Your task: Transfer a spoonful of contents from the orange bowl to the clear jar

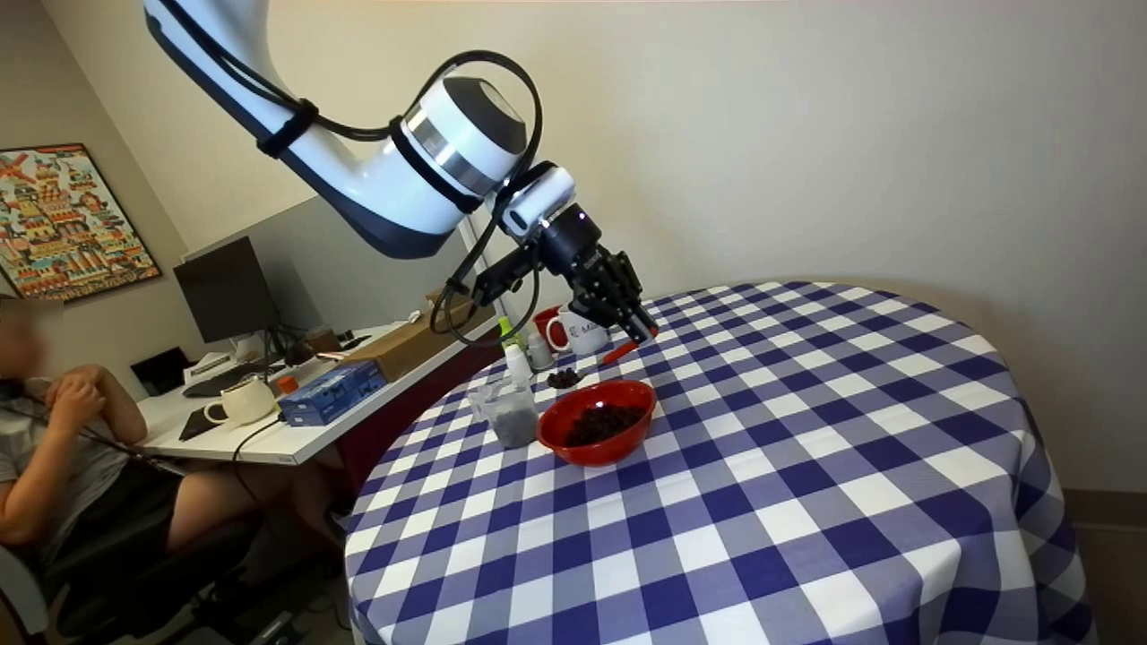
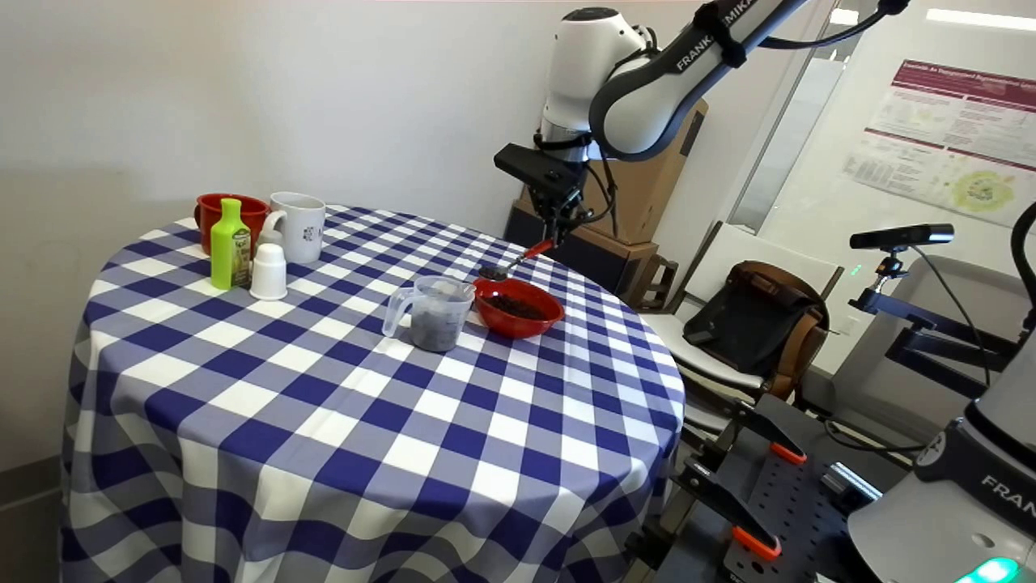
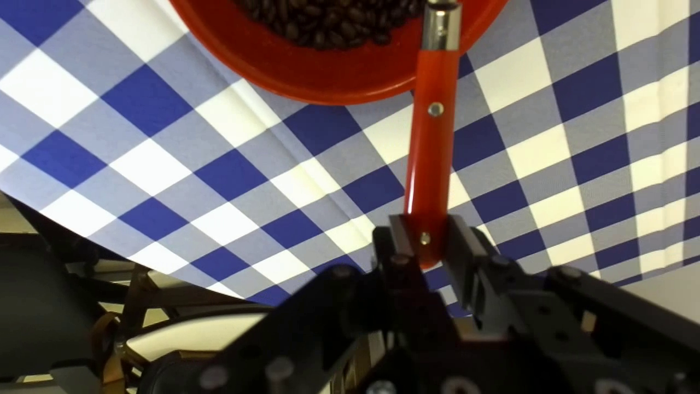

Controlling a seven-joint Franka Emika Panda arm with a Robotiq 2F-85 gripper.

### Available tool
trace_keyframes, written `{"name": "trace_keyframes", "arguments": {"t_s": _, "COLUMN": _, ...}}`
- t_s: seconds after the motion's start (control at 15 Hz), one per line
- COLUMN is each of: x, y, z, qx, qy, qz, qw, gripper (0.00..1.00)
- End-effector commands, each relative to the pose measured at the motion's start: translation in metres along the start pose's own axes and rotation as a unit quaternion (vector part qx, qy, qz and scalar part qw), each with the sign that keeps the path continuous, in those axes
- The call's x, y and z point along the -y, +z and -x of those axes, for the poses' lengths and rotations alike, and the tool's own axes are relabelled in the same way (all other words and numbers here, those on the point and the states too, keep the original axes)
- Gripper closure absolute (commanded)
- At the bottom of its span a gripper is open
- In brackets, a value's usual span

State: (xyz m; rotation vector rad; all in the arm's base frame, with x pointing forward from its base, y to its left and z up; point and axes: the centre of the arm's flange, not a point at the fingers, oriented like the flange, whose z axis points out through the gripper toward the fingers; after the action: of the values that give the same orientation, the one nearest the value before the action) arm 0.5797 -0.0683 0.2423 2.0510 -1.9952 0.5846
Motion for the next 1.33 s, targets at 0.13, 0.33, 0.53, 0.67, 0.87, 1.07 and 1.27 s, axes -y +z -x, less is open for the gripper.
{"name": "trace_keyframes", "arguments": {"t_s": 0.13, "x": 0.017, "y": -0.040, "z": 0.013, "qx": 0.003, "qy": -0.023, "qz": -0.030, "qw": 0.9993, "gripper": 0.95}}
{"name": "trace_keyframes", "arguments": {"t_s": 0.33, "x": 0.026, "y": -0.056, "z": 0.028, "qx": 0.002, "qy": -0.035, "qz": -0.045, "qw": 0.9984, "gripper": 0.95}}
{"name": "trace_keyframes", "arguments": {"t_s": 0.53, "x": 0.034, "y": -0.066, "z": 0.045, "qx": 0.003, "qy": -0.047, "qz": -0.055, "qw": 0.9974, "gripper": 0.95}}
{"name": "trace_keyframes", "arguments": {"t_s": 0.67, "x": 0.037, "y": -0.071, "z": 0.056, "qx": 0.005, "qy": -0.055, "qz": -0.060, "qw": 0.9966, "gripper": 0.95}}
{"name": "trace_keyframes", "arguments": {"t_s": 0.87, "x": 0.041, "y": -0.077, "z": 0.073, "qx": 0.004, "qy": -0.067, "qz": -0.066, "qw": 0.9955, "gripper": 0.95}}
{"name": "trace_keyframes", "arguments": {"t_s": 1.07, "x": 0.042, "y": -0.081, "z": 0.086, "qx": -0.002, "qy": -0.080, "qz": -0.068, "qw": 0.9945, "gripper": 0.95}}
{"name": "trace_keyframes", "arguments": {"t_s": 1.27, "x": 0.041, "y": -0.083, "z": 0.096, "qx": -0.010, "qy": -0.092, "qz": -0.069, "qw": 0.9933, "gripper": 0.95}}
